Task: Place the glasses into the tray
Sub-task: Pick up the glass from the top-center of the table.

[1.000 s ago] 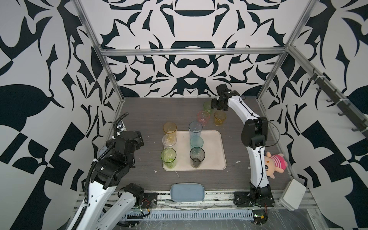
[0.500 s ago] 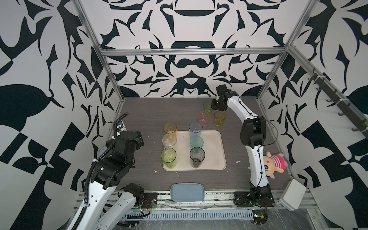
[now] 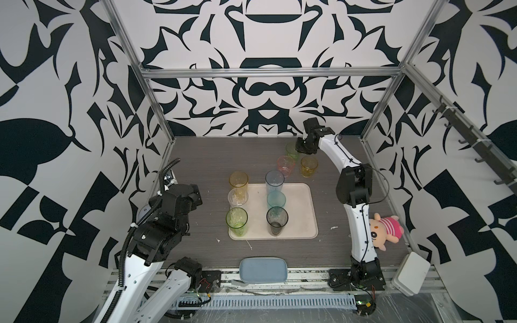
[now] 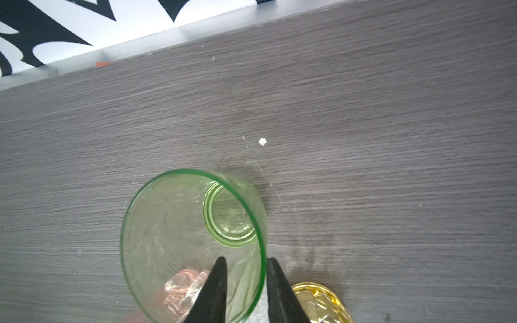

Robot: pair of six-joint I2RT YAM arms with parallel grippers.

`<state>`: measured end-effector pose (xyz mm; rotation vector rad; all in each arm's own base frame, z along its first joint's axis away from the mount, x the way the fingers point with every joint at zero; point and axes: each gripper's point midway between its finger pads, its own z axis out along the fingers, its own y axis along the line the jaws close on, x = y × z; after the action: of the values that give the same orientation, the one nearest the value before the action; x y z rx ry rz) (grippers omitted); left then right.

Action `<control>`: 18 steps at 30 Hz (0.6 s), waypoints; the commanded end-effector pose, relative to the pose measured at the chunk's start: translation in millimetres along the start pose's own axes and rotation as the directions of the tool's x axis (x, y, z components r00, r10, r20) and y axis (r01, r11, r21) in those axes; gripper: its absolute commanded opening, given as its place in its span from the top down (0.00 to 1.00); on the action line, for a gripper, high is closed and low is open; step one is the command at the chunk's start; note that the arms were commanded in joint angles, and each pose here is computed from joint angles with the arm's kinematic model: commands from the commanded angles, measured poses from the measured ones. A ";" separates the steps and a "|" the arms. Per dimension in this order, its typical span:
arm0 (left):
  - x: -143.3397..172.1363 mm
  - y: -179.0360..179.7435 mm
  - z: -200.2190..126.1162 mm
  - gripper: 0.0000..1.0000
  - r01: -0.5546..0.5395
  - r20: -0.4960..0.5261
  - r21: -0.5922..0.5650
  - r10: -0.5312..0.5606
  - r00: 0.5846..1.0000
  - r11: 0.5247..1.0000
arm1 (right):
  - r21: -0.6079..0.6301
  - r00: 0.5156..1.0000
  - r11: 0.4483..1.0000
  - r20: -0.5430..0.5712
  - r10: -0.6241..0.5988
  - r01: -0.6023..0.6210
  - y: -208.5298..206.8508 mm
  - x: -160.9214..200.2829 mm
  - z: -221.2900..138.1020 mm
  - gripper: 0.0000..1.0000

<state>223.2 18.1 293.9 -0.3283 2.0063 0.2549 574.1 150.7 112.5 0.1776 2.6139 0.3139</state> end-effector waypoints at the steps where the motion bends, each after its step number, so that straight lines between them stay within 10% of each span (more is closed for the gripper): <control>1: 2.7 -1.0 2.2 0.01 0.007 -0.004 0.000 -0.007 1.000 1.000 | -0.025 1.000 1.000 0.016 0.007 -0.007 5.6 -8.6 -4.3 0.73; 18: 3.7 -3.0 3.4 0.01 0.000 -0.009 0.005 0.000 1.000 1.000 | -0.037 1.000 0.999 0.009 0.021 -0.021 9.0 -12.0 -0.1 0.83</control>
<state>224.2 16.6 292.8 -0.3229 2.0128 0.2509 580.0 155.9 100.3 0.1905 2.6331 0.3428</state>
